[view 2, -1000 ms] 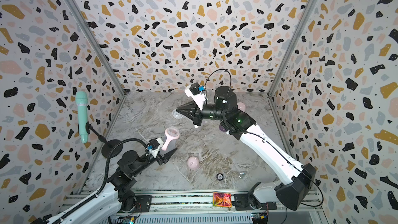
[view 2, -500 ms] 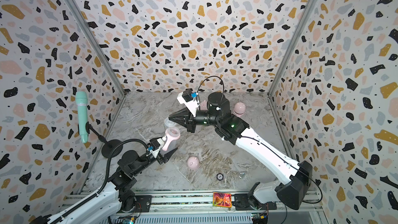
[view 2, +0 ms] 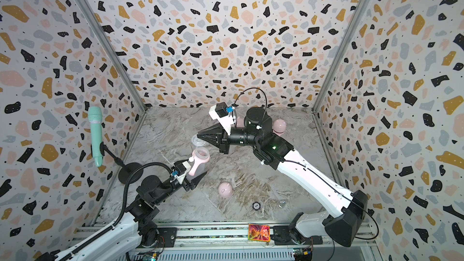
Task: Assemble the baby bottles
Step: Place the straw into the baby bottle.
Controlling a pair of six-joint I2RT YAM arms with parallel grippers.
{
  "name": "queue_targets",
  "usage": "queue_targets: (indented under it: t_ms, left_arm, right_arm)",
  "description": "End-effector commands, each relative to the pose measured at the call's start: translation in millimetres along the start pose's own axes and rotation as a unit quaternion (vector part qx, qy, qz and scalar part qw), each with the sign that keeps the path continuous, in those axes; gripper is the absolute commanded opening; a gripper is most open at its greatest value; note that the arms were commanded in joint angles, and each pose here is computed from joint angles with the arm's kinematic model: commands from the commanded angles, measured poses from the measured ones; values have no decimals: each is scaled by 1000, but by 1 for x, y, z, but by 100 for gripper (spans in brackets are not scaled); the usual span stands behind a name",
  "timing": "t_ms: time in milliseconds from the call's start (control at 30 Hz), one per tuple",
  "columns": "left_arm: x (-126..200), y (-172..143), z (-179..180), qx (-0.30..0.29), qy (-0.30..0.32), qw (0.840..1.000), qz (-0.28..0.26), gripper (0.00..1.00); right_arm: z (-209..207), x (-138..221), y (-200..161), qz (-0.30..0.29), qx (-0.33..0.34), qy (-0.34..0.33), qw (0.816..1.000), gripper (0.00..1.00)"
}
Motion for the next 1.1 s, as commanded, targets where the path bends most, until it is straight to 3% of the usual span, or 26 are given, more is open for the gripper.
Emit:
queue_targets:
  t_ms: [0,633,1067]
  left_arm:
    - [0,14,3,-17,9,999,-39,37]
    - [0,18,1,-28,-13,998,-63,36]
    - [-1,31,4,-47,-1,995,-90,36]
  right_arm:
    - [20,15,34,-48,49,21,997,0]
    - [17,22,37,-50,57,6,997,0]
    - [11,14,12,-47,-2,44,998,0]
Point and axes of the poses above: each gripper's point midway between its finger pads, its own x axis back along the fingers, its own z axis along the line the jaws close on, y = z × x, the point moved 10 cm from there along x, back along the fingers, and after that the axes turned 1 degree about x, right-handed, at the moved point
